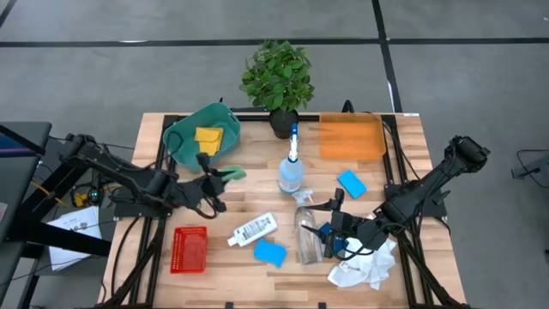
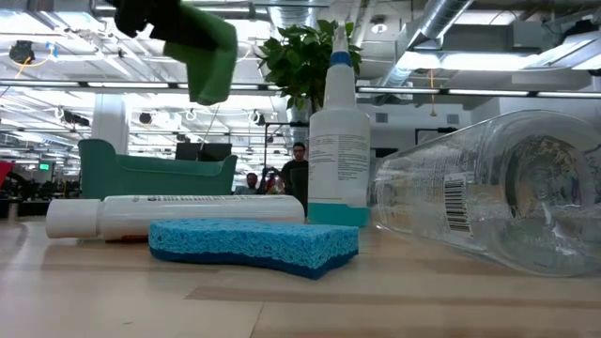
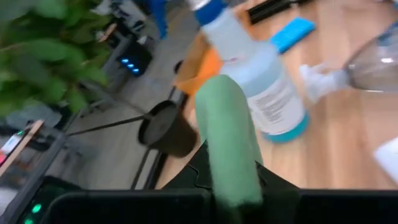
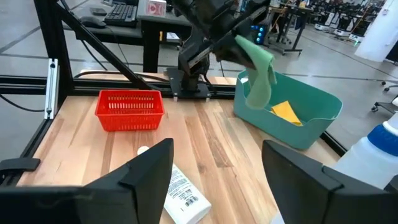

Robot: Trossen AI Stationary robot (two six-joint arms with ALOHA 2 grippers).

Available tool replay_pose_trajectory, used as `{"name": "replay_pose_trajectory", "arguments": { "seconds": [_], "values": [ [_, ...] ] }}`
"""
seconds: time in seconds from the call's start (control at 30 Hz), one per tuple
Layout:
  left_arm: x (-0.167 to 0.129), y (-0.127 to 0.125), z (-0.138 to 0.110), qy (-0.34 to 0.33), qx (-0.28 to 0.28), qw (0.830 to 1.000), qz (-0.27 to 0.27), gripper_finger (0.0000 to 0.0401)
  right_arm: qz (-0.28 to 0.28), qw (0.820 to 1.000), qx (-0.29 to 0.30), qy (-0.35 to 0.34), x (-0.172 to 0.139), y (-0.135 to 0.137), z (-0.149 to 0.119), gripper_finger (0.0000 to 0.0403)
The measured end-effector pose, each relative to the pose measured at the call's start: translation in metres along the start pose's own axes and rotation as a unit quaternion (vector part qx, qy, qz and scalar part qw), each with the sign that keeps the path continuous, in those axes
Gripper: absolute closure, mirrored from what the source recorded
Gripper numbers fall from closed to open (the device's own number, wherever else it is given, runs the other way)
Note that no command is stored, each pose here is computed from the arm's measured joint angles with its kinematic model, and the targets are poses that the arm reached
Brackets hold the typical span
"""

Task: Pick & Place Kitchen Items
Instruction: Put the green towel into the green bin

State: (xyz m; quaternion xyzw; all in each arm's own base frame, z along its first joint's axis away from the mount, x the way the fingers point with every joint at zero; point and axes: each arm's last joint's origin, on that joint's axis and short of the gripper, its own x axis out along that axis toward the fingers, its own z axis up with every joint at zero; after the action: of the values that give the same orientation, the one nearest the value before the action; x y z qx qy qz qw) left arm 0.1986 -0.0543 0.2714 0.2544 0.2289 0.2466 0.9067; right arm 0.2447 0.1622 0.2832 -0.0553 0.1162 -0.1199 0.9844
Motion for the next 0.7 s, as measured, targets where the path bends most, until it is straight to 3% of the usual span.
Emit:
{"name": "replay_pose_trajectory", "arguments": {
  "seconds": [0.43, 0.7],
  "values": [
    [-0.006, 0.025, -0.040, 0.027, -0.048, 0.993, 0.100, 0.0399, -0.003, 1.000, 0.005, 0.028, -0.013, -0.010, -0.001, 0.0163],
    [0.010, 0.049, -0.072, 0.090, -0.103, 0.967, 0.215, 0.0399, -0.023, 0.996, 0.040, 0.075, -0.052, -0.029, -0.008, 0.0163]
  ]
}}
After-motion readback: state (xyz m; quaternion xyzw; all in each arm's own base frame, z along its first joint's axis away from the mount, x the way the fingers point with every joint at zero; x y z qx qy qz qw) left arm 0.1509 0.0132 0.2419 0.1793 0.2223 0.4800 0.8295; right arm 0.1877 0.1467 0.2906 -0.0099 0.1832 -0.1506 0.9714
